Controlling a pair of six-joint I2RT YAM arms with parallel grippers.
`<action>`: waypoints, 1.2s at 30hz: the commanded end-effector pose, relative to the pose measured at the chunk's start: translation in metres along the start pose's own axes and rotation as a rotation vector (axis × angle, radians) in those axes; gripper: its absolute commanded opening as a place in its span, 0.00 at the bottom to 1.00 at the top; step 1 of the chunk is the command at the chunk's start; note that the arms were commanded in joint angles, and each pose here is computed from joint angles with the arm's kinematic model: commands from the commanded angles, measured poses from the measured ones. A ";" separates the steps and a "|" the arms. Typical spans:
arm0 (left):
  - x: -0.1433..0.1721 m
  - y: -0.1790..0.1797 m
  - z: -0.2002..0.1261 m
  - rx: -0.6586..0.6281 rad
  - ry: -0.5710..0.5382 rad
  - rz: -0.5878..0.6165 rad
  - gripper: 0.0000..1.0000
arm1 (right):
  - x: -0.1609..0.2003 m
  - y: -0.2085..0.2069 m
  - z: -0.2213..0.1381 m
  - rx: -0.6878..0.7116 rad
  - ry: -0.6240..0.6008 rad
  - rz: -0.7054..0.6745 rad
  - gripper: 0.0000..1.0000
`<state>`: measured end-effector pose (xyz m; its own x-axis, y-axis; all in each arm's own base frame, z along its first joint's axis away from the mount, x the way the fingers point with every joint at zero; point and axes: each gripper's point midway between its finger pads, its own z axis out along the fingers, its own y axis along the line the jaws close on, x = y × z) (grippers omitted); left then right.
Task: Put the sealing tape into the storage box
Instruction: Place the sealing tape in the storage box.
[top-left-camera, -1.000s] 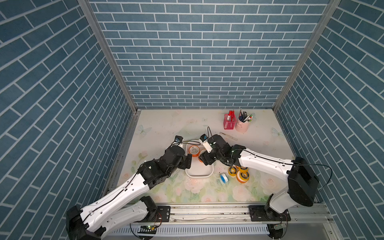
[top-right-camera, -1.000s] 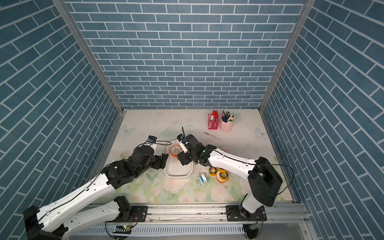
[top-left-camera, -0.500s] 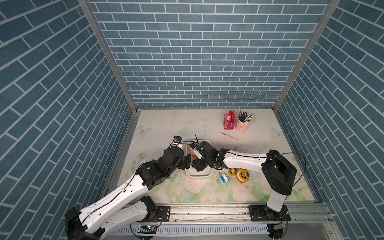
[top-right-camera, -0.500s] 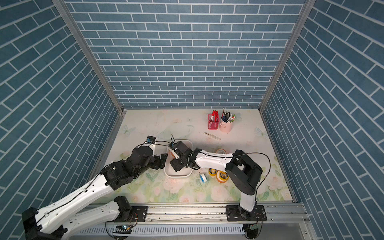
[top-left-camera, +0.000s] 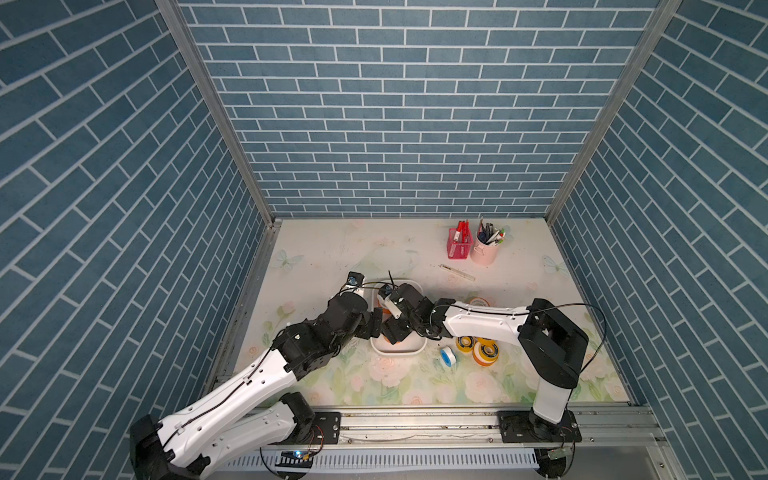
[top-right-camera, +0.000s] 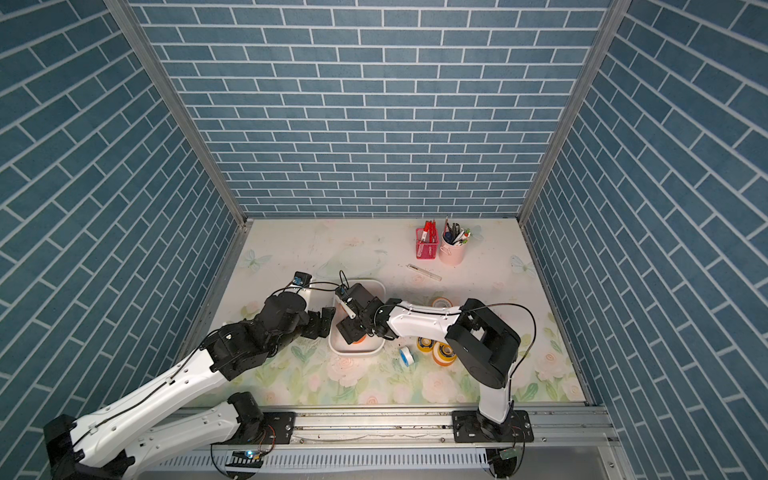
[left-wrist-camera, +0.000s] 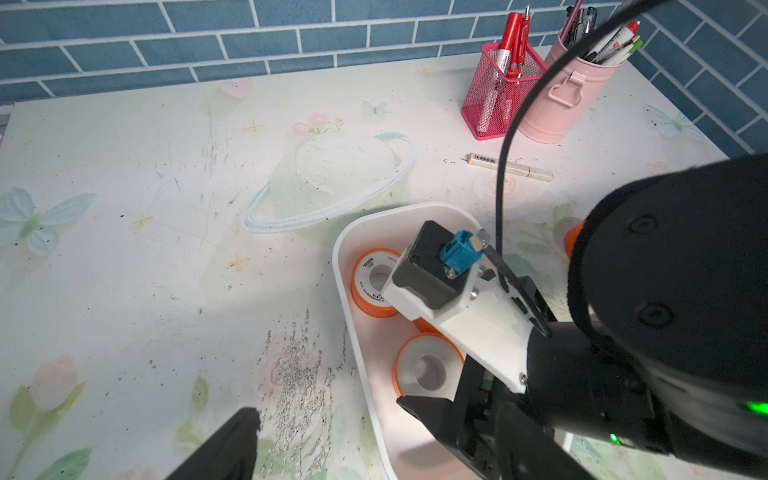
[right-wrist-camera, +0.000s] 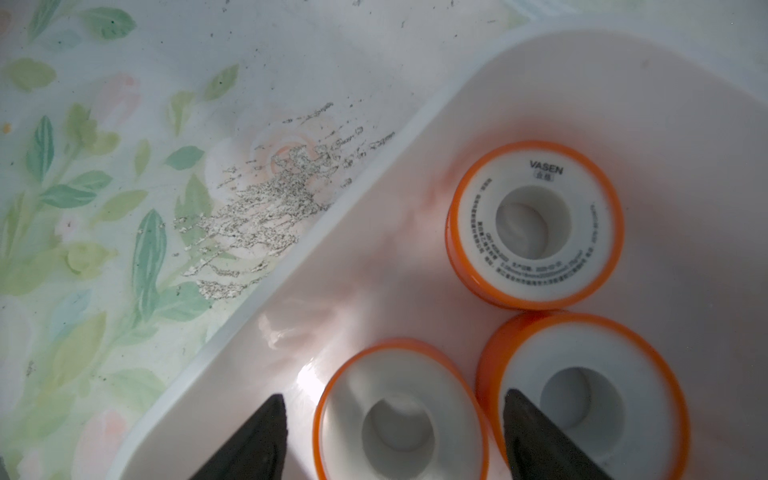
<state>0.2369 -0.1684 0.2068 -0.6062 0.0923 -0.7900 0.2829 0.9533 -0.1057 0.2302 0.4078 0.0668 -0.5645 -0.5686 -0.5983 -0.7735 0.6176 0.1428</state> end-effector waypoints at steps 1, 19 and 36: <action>0.006 0.005 0.002 -0.017 0.014 -0.001 0.92 | -0.019 0.003 -0.008 0.007 -0.059 0.001 0.83; 0.006 0.003 0.001 0.000 0.011 -0.001 0.88 | 0.042 -0.008 -0.048 0.018 0.100 -0.063 0.19; 0.006 0.000 0.001 0.013 0.013 0.000 0.88 | 0.062 -0.013 -0.025 -0.002 0.264 -0.122 0.08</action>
<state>0.2351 -0.1702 0.2053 -0.6131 0.0893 -0.7849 0.2901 0.9496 -0.1186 0.2000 0.3527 0.0505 -0.5513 -0.7193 -0.4227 -0.8163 0.5697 0.0953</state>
